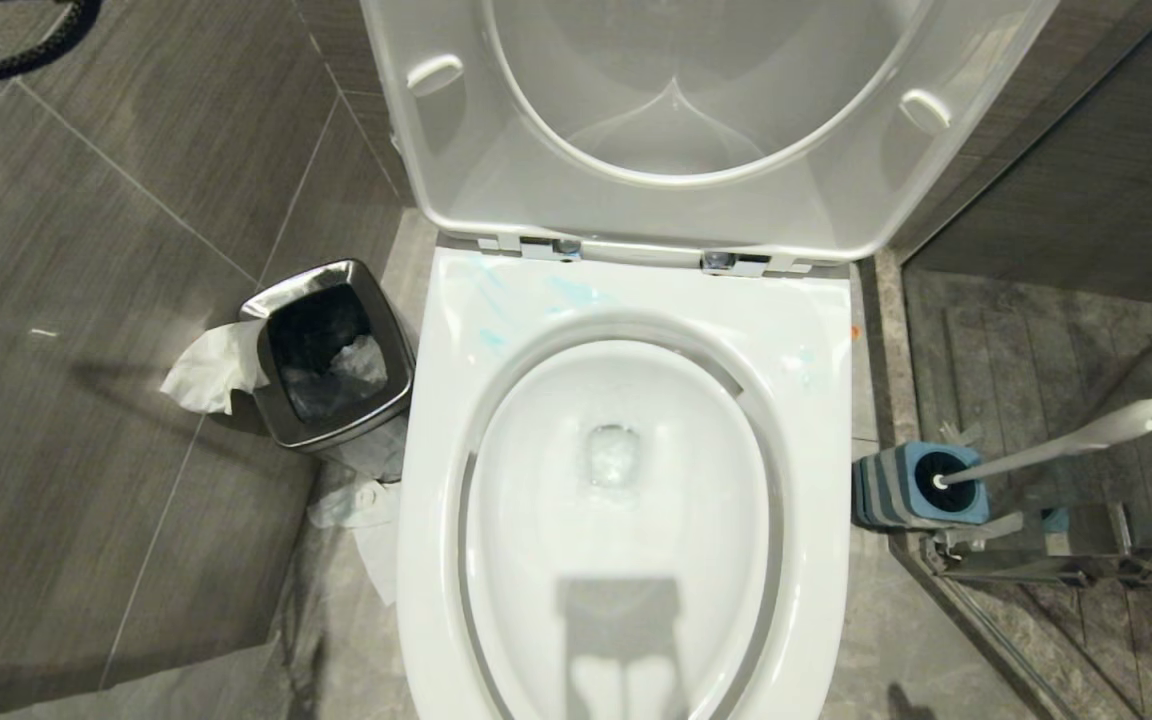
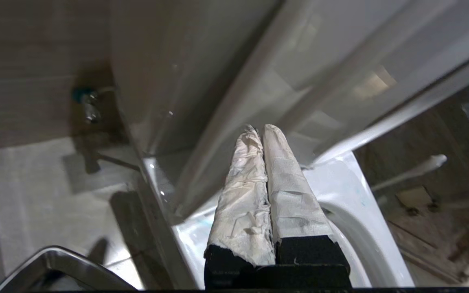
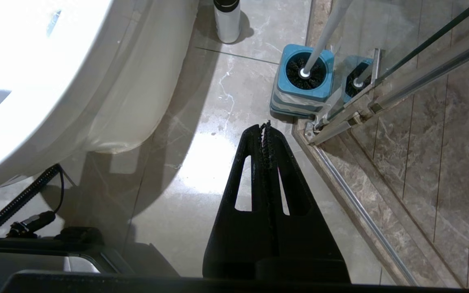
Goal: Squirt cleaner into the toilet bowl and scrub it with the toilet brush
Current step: Close the toilet lid
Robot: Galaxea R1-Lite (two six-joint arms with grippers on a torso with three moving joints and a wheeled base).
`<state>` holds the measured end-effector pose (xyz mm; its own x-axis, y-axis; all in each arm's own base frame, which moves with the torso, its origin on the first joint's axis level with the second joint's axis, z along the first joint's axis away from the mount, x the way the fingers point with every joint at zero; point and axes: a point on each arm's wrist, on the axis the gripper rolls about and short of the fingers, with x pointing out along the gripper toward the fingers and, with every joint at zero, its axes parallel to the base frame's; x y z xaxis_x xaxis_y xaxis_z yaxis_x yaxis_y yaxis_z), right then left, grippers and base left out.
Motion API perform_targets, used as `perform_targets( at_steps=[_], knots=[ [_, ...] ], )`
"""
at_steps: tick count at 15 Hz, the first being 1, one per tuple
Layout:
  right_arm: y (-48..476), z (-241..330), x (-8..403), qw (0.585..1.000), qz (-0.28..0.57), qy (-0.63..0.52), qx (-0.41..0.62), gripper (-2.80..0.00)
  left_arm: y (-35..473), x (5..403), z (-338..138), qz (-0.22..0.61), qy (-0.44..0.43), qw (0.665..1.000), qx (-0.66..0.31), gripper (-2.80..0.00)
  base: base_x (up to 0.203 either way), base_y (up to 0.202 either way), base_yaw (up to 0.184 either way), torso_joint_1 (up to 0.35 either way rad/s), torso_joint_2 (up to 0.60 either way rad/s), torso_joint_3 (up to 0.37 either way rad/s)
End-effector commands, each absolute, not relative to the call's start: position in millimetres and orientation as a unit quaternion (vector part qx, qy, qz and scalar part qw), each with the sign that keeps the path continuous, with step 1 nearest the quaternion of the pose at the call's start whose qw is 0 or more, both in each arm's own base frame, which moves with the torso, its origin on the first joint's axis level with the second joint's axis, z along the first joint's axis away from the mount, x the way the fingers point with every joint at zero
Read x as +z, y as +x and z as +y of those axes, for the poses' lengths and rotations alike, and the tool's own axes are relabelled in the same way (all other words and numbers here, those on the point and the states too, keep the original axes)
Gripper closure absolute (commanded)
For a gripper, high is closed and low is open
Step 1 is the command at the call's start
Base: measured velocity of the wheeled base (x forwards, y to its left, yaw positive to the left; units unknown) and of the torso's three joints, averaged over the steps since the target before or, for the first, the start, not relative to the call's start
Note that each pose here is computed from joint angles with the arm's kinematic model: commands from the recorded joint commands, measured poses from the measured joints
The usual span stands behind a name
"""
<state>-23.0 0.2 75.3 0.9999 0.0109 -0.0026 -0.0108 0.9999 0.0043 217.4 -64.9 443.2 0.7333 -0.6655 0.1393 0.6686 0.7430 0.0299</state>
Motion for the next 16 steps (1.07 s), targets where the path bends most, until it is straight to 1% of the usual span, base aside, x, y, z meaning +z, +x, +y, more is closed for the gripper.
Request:
perform_targets(
  at_steps=[1,4,7,13,16],
  knots=[
    [-22.9,0.2,75.4,1.0,0.002,0.002,0.005,0.0,223.1,440.9,-62.7,-0.072,-0.014,0.933,-0.351,0.0,0.0,0.0,0.0,0.0,0.0,0.0],
    [-22.9,0.2,75.4,1.0,0.002,0.002,0.005,0.0,226.0,445.4,-64.3,-0.092,-0.025,0.93,-0.356,0.0,0.0,0.0,0.0,0.0,0.0,0.0],
    [-22.9,0.2,75.4,1.0,0.002,0.002,0.005,0.0,233.0,449.0,-76.7,-0.124,-0.046,0.916,-0.379,0.0,0.0,0.0,0.0,0.0,0.0,0.0],
    [-22.8,0.2,75.0,1.0,0.002,0.002,0.005,0.0,254.2,442.2,-97.9,-0.137,-0.064,0.901,-0.406,0.0,0.0,0.0,0.0,0.0,0.0,0.0],
    [-22.8,0.2,75.1,1.0,0.002,0.002,0.005,0.0,266.8,440.9,-104.3,-0.174,-0.061,0.894,-0.408,0.0,0.0,0.0,0.0,0.0,0.0,0.0]
  ],
)
